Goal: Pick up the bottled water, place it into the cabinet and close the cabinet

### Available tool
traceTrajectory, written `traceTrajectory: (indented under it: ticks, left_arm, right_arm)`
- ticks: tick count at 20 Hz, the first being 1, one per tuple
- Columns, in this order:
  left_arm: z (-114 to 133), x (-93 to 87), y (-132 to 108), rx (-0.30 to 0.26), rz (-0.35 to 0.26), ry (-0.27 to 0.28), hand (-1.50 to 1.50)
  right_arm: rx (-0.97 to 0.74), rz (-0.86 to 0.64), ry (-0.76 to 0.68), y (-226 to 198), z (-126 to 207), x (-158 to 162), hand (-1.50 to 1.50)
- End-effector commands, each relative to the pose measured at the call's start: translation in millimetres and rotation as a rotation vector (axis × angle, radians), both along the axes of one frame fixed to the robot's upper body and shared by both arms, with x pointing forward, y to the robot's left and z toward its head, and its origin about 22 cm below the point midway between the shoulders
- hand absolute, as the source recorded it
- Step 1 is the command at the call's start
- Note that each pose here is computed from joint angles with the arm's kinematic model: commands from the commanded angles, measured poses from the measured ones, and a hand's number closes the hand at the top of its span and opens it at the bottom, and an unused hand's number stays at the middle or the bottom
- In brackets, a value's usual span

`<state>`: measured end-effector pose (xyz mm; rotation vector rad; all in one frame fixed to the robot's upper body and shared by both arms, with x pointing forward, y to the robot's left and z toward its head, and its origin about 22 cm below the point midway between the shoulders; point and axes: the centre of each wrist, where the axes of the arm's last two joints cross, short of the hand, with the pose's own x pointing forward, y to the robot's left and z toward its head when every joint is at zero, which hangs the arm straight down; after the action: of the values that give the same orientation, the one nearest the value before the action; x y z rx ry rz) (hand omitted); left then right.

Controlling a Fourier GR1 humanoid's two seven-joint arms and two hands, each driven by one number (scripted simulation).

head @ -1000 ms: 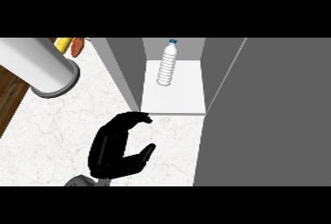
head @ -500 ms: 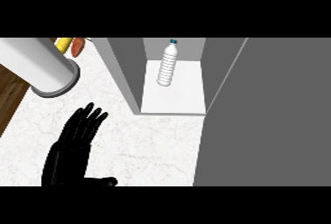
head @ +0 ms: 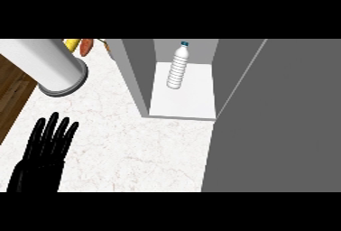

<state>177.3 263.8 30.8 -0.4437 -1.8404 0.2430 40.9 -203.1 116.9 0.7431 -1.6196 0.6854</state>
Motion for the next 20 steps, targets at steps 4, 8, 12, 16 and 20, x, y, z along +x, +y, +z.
traceTrajectory:
  ticks: [4,8,12,16,20]
  left_arm:
    - [12,-10.9,29,-0.002,-0.022,-0.010,-1.50]
    - [11,-20.1,33,-0.013,-0.039,-0.013,-1.50]
    - [16,-19.3,47,0.014,-0.070,-0.023,-1.50]
    - [21,-15.8,57,0.017,-0.082,-0.032,-1.50]
    - [23,-15.6,60,0.031,-0.115,-0.046,-1.50]
  right_arm:
    - [0.108,0.101,-0.013,32,25,-9,1.50]
    - [0.181,0.111,0.013,36,24,-8,1.50]
    - [0.145,0.147,-0.002,34,25,-3,1.50]
    - [0.086,0.146,-0.021,34,22,5,1.50]
    - [0.062,0.177,-0.022,34,17,11,1.50]
